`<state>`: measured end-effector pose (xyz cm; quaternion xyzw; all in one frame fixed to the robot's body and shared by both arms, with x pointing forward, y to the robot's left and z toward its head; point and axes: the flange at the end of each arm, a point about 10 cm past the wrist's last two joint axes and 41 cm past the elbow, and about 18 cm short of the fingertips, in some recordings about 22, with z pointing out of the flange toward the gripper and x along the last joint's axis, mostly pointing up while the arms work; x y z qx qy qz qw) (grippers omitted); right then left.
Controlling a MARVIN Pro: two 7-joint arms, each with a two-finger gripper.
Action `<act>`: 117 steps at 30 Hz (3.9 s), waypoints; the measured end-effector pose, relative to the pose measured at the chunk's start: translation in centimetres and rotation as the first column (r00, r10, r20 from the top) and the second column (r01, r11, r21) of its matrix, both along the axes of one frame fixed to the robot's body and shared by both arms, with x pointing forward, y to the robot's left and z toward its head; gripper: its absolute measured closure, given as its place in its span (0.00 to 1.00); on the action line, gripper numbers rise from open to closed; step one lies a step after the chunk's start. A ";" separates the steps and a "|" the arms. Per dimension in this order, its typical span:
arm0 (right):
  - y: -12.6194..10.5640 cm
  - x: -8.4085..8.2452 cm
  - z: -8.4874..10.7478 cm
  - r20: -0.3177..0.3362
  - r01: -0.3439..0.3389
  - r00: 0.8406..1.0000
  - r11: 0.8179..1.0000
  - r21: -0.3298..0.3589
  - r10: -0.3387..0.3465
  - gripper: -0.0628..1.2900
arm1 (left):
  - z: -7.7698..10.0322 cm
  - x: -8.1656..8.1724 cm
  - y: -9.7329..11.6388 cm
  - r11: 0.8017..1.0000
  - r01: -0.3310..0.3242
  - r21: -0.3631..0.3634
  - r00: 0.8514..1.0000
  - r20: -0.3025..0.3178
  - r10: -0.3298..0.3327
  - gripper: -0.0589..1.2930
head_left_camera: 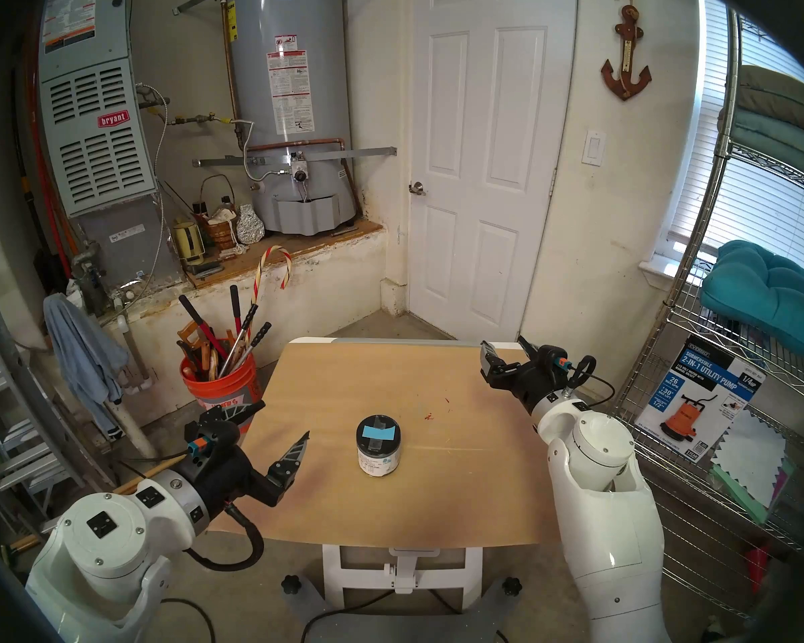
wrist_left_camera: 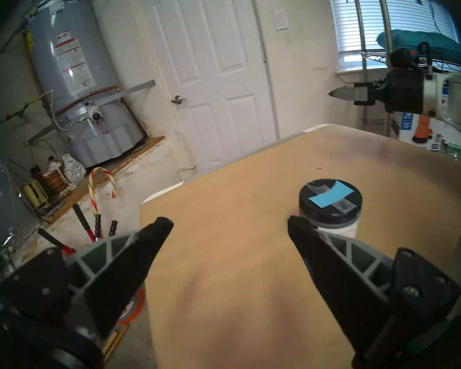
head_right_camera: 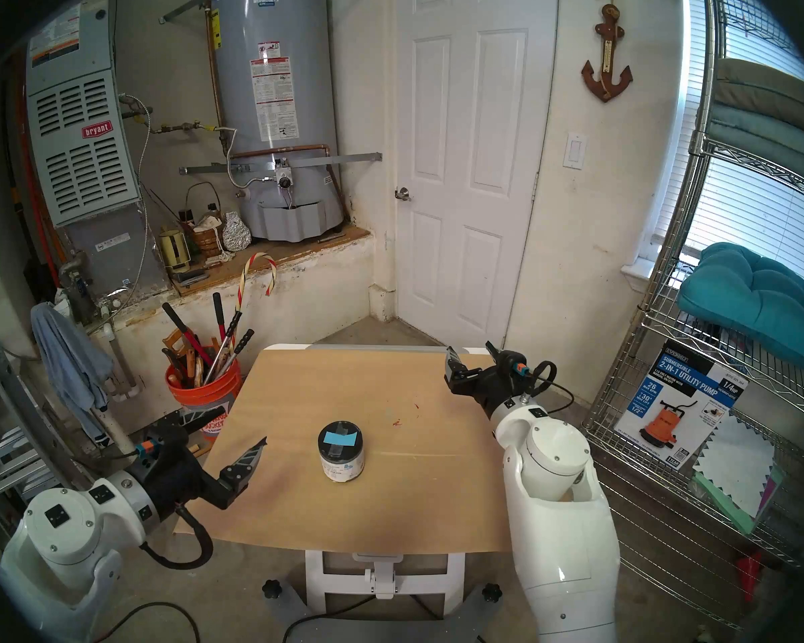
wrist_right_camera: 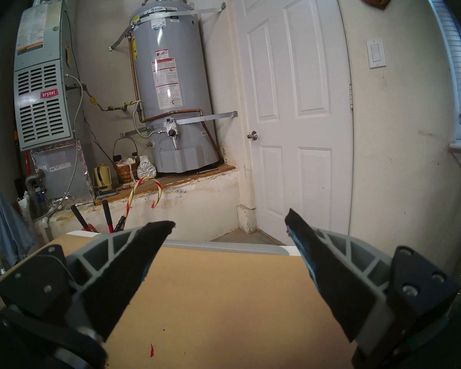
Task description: Open paint jar
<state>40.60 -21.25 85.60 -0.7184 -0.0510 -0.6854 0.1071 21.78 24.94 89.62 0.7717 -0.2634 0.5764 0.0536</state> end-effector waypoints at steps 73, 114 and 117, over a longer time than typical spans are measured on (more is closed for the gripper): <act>0.0 0.0 -0.1 -0.002 -0.001 1.000 1.000 0.001 0.001 0.05 | -9.8 9.6 -6.6 0.912 0.395 -0.115 0.885 -0.218 -0.411 0.05; 0.0 0.0 -0.1 -0.003 -0.001 1.000 1.000 0.001 0.001 0.05 | -10.5 10.6 -7.2 0.908 0.394 -0.141 0.893 -0.176 -0.415 0.07; 0.0 0.0 -0.1 -0.003 -0.001 1.000 1.000 0.001 0.001 0.05 | -10.6 10.6 -7.2 0.909 0.391 -0.143 0.894 -0.174 -0.412 0.07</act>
